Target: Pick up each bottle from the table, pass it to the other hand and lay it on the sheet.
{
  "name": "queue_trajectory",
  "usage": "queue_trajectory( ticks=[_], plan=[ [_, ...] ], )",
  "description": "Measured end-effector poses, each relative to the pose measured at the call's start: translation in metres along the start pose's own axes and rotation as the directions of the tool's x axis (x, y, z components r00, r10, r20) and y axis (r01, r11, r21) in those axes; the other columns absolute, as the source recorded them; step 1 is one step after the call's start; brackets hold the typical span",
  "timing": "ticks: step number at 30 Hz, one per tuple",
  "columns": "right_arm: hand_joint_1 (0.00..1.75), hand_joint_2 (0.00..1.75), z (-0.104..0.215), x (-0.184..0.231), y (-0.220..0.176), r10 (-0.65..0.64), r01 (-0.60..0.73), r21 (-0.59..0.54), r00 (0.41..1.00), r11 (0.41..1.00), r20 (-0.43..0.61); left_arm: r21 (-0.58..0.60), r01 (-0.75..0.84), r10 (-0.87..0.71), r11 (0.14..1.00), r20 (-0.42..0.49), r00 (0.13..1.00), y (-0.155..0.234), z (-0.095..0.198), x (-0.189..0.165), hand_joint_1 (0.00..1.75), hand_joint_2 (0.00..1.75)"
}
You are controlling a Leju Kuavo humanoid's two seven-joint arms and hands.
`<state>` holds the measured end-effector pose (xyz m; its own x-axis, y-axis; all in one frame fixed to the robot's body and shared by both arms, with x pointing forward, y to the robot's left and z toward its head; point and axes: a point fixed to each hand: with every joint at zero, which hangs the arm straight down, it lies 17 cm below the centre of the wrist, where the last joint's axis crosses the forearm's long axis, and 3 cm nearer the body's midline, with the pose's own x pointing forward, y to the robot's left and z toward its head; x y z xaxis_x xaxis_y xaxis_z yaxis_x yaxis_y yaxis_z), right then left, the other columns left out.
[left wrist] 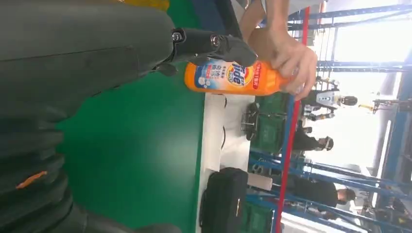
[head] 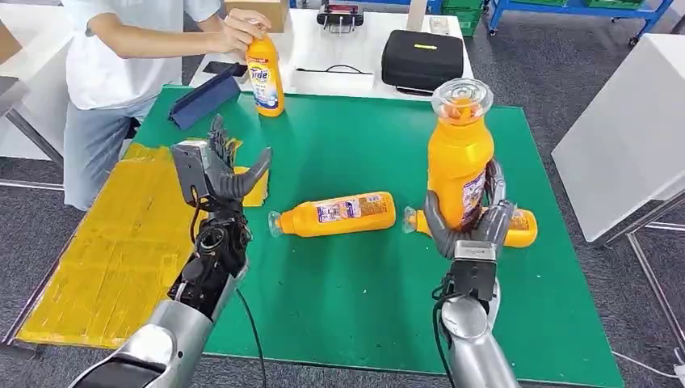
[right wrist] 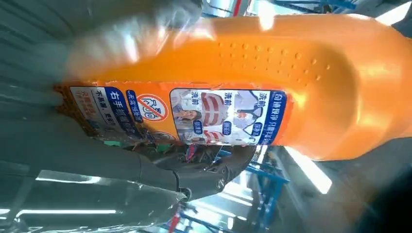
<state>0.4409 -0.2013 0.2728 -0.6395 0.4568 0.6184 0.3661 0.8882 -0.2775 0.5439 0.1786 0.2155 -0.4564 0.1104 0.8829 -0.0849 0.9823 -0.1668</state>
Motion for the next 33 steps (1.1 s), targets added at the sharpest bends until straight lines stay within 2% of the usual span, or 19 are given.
queue_trajectory(
  ticks=[9, 21, 33],
  plan=[
    [1.75, 1.75, 0.005, -0.03, 0.014, -0.09, 0.089, -0.008, 0.992, 0.996, -0.089, -0.017, -0.027, 0.027, 1.0, -0.003, 1.0, -0.008, 0.001, 0.001, 0.0, 1.75],
    [1.75, 1.75, 0.029, -0.076, 0.028, -0.171, 0.165, -0.046, 0.952, 0.985, -0.253, -0.123, -0.09, 0.089, 0.988, -0.012, 0.996, -0.048, 0.019, 0.004, 0.0, 1.75],
    [1.75, 1.75, 0.029, -0.09, 0.041, -0.213, 0.207, -0.051, 0.926, 0.977, -0.311, -0.186, -0.103, 0.105, 0.977, 0.0, 0.994, -0.069, 0.024, 0.015, 0.0, 1.75]
  ],
)
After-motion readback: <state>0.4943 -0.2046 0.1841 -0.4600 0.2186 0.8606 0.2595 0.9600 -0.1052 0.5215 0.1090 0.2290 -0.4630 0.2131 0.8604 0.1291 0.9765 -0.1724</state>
